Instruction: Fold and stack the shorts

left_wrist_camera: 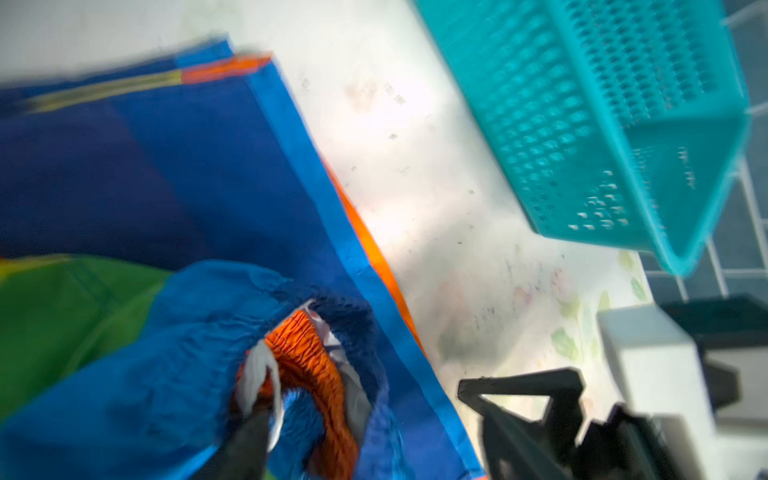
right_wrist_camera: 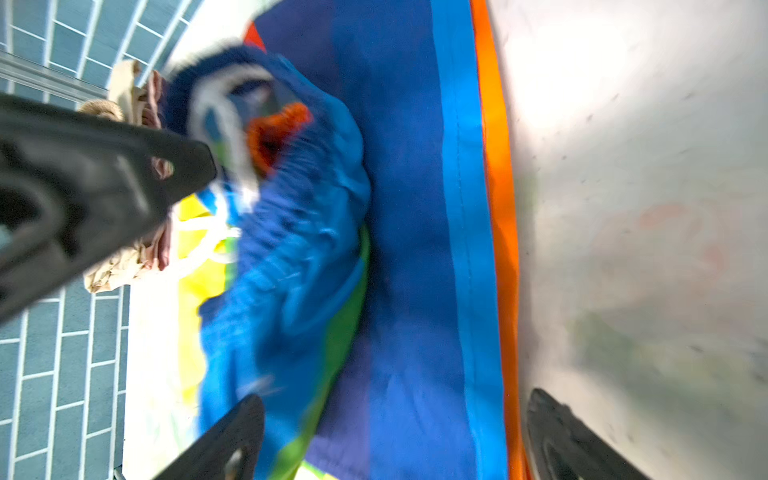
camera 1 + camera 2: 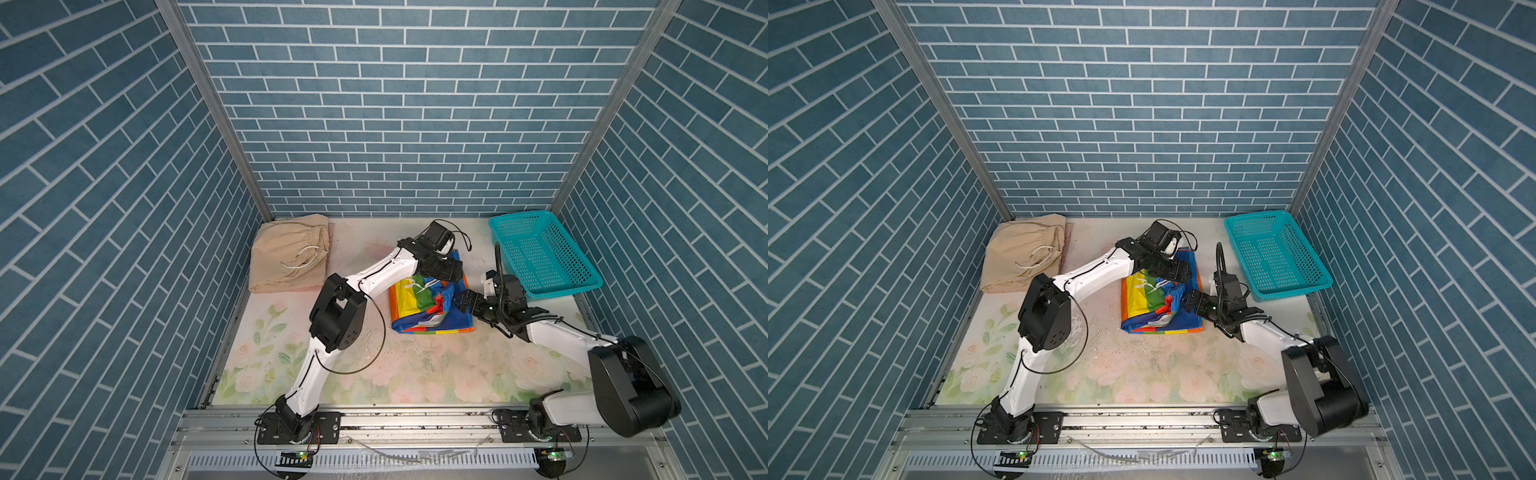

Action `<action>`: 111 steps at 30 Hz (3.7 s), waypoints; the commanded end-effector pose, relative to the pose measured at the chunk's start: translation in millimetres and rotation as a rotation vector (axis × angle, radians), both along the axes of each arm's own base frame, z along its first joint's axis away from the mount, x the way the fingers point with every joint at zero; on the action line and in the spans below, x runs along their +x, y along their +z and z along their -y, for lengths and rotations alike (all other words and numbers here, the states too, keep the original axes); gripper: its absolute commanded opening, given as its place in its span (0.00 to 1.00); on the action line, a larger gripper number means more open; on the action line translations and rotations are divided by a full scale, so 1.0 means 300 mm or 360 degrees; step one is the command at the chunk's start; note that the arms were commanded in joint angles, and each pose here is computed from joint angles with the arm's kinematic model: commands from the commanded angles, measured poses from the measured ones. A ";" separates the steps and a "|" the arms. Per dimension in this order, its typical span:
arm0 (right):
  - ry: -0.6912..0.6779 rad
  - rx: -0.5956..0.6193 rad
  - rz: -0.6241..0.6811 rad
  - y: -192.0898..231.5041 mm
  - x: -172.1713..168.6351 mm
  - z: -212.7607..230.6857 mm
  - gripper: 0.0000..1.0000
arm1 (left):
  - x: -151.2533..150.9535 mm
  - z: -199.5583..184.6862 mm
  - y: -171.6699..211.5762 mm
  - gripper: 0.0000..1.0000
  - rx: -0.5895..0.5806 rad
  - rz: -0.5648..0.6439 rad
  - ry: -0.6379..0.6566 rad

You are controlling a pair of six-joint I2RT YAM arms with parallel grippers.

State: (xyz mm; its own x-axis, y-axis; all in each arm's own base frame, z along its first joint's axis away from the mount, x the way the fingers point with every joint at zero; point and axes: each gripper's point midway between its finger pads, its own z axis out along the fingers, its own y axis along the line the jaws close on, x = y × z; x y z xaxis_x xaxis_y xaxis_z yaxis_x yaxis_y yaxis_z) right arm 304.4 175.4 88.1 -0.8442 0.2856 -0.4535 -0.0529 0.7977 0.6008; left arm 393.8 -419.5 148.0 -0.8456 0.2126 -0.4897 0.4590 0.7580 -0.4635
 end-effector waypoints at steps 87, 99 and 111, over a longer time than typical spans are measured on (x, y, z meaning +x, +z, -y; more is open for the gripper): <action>-0.0006 0.0934 0.0179 0.344 0.374 -0.421 0.98 | -0.098 -0.373 0.159 1.00 -0.1415 0.0061 0.0809; -0.0006 0.0980 0.0008 0.059 0.475 -0.423 0.98 | -0.232 -0.292 -0.206 1.00 -0.1189 -0.0268 0.0839; -0.0010 0.0788 -0.0010 -0.062 0.501 -0.244 0.99 | -0.277 -0.354 -0.446 1.00 -0.1031 -0.0423 0.0955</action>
